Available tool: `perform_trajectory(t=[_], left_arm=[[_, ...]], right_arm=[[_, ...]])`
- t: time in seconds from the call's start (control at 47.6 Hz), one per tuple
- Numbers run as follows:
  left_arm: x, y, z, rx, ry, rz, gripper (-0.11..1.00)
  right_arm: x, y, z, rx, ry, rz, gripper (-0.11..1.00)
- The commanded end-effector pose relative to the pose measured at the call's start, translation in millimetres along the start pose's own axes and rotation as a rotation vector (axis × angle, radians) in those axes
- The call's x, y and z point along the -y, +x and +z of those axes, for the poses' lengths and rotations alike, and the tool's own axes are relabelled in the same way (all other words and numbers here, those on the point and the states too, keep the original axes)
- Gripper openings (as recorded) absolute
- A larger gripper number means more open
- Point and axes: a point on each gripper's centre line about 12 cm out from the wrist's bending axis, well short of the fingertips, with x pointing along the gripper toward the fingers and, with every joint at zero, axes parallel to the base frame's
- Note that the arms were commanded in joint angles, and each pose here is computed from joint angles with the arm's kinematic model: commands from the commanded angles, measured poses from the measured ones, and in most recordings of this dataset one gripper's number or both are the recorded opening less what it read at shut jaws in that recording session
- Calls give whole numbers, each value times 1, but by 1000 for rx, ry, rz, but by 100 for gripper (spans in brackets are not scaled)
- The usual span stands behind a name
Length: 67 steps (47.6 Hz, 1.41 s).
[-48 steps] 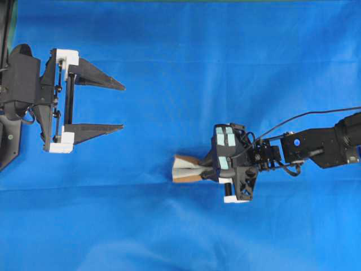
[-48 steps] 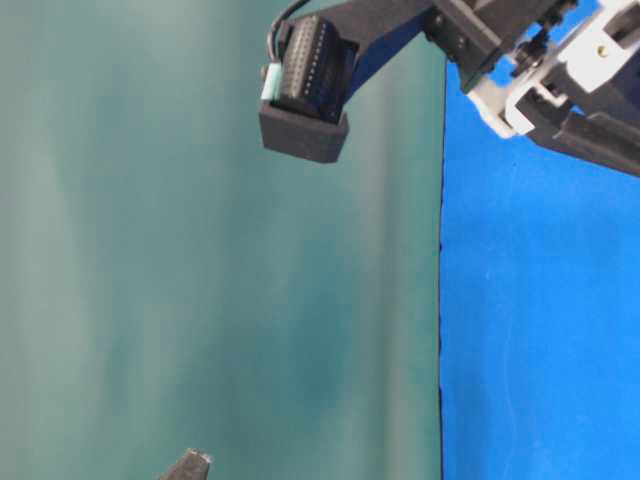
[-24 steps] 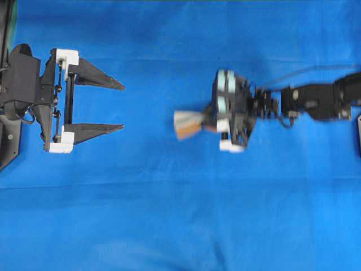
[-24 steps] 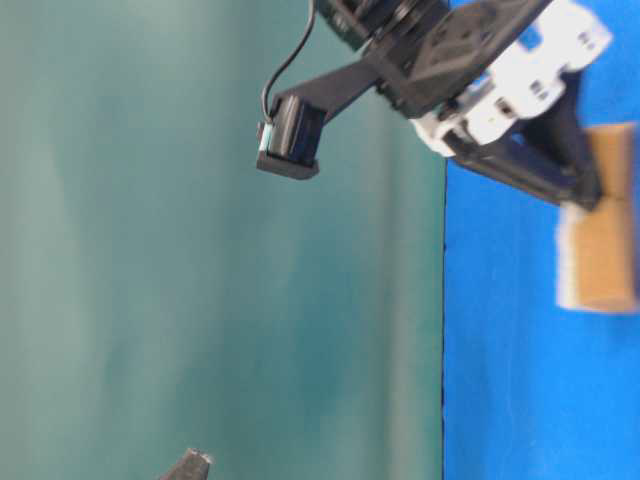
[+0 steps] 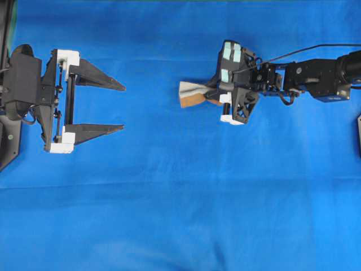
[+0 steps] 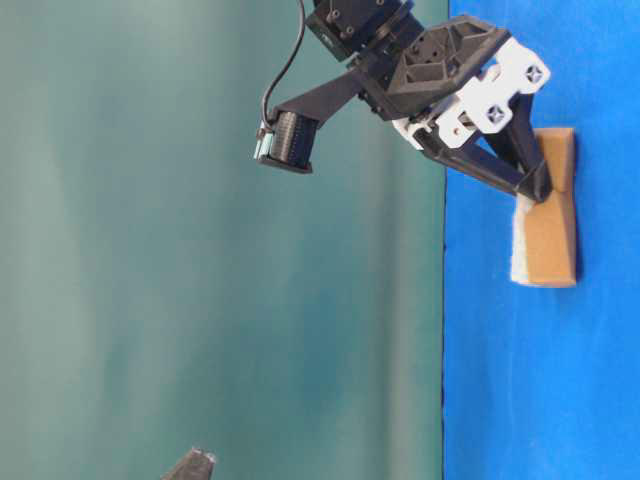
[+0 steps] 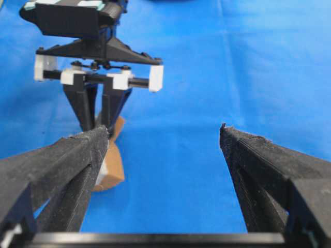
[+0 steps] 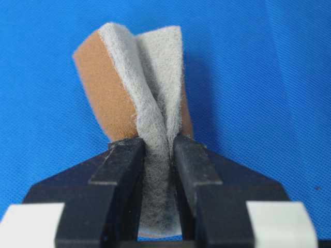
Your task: Hand over the sponge with the left arm and wipe it with the right arm.
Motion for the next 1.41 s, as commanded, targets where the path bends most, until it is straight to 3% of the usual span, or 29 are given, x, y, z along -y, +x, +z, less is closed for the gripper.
perform_trajectory(t=[0.0, 0.273, 0.42, 0.651, 0.798, 1.177, 1.387], left_arm=[[0, 0, 7, 23, 0, -1, 86], [0, 0, 7, 25, 2, 0, 86], [0, 0, 7, 26, 7, 0, 86], [0, 0, 7, 26, 8, 0, 86], [0, 0, 7, 26, 7, 0, 86], [0, 0, 7, 28, 2, 0, 86], [0, 0, 6, 25, -4, 0, 86]], right_arm=[[-17, -7, 11, 35, -11, 30, 25], [-97, -15, 5, 24, -22, 183, 25], [-130, -22, 4, 24, -20, 248, 25], [-155, -28, 7, 31, -29, 298, 25], [-143, -24, 7, 29, -24, 273, 25], [-35, -7, 10, 23, 11, 67, 25], [-23, -7, 12, 33, 4, 45, 25]])
